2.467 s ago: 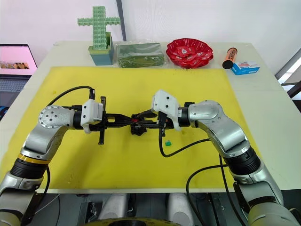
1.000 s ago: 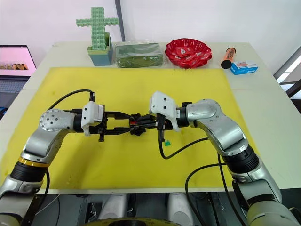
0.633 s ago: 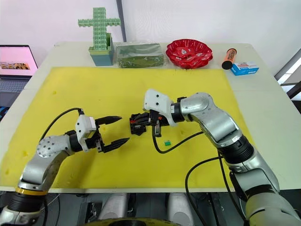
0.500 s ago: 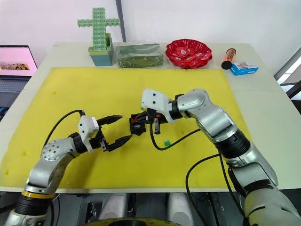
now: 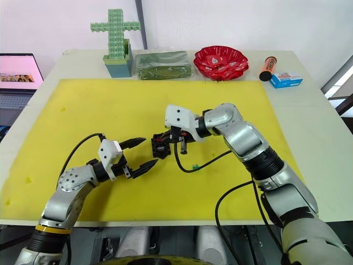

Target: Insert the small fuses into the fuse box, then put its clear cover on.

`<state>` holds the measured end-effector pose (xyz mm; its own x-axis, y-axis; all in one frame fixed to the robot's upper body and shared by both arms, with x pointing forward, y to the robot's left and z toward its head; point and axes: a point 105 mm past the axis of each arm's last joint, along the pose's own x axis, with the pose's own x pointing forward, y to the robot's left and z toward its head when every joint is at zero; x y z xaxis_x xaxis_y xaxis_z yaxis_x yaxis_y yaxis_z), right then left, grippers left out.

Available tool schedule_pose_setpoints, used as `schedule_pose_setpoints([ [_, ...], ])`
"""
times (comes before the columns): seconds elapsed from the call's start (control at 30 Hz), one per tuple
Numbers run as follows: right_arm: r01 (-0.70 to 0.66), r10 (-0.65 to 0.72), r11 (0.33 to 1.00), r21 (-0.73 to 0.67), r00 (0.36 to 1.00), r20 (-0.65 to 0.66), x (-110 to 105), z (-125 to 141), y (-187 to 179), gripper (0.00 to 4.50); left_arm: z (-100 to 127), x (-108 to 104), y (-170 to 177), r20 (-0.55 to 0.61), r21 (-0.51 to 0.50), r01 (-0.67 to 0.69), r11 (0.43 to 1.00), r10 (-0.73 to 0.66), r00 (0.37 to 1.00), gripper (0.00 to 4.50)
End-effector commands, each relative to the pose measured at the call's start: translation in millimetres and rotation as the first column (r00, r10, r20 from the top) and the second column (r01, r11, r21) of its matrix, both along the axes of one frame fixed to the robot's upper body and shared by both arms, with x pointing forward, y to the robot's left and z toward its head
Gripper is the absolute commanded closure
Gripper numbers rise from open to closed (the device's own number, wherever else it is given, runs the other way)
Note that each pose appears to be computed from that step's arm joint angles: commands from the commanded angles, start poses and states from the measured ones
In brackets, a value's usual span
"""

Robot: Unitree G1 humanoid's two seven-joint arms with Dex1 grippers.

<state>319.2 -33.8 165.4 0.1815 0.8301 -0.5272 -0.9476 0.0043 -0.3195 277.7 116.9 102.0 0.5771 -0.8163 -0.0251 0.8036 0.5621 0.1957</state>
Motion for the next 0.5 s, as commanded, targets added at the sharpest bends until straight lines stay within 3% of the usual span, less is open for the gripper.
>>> schedule_pose_setpoints([
  [0.03, -0.029, 0.028, 1.000, 0.012, 0.998, 0.054, -0.1, 14.1, 5.0, 4.50, 9.5, 0.0, -7.3, 0.055, -0.003, 0.021, 1.000, -0.021, 0.998, 0.02],
  [0.5, -0.044, 0.045, 0.999, -0.014, 0.998, 0.044, -0.1, 7.4, 6.6, 4.50, 13.8, 0.8, -12.5, 0.069, -0.014, 0.021, 1.000, -0.020, 0.997, 0.02],
])
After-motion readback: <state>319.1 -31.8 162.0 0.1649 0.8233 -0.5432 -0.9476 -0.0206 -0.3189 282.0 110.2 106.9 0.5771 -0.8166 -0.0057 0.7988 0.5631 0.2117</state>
